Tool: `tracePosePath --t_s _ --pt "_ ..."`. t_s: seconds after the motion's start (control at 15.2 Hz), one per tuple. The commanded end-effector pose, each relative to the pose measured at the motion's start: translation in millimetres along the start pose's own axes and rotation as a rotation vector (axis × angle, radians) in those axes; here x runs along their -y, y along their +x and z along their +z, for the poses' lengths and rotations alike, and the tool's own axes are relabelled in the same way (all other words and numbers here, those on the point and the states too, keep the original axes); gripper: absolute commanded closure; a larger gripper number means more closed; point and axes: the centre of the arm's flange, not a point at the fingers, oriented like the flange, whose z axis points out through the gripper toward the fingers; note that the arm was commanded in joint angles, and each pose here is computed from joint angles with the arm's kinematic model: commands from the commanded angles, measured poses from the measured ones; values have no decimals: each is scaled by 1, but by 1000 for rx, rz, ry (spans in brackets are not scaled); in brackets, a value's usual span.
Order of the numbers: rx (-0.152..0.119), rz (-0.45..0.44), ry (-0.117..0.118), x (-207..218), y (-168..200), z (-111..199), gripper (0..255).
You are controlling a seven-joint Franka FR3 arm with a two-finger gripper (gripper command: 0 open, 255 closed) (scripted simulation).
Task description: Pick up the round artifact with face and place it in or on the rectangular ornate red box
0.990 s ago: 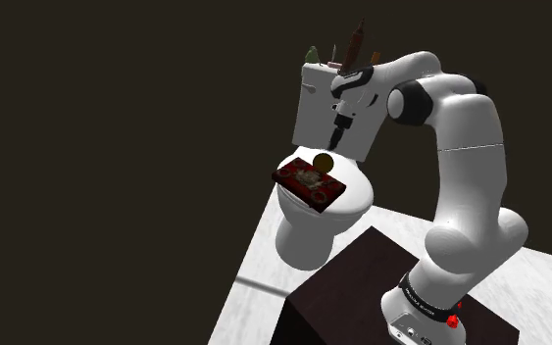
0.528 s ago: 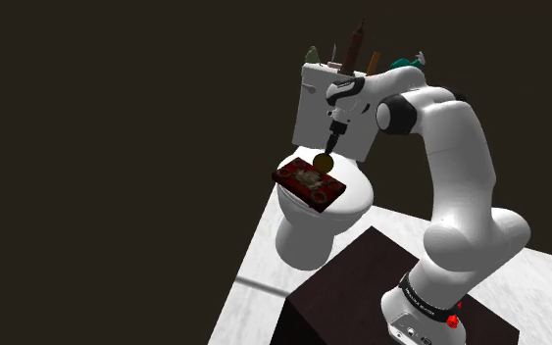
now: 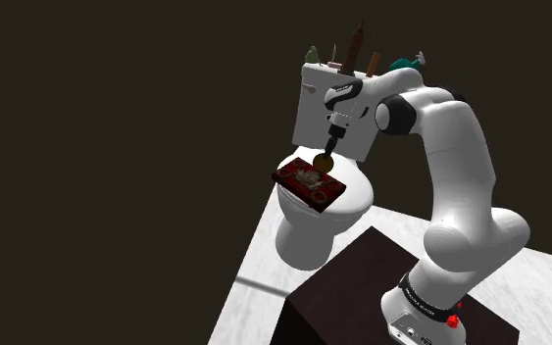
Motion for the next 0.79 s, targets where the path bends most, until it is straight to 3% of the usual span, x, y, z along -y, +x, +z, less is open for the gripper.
tracePosePath --t_s 0.0,0.07,0.13,0.73 --pt "0 0 0 0 0 0 0" --pt "0 0 0 0 0 0 0" --pt "0 0 0 0 0 0 255" --pt "0 0 0 0 0 0 255"
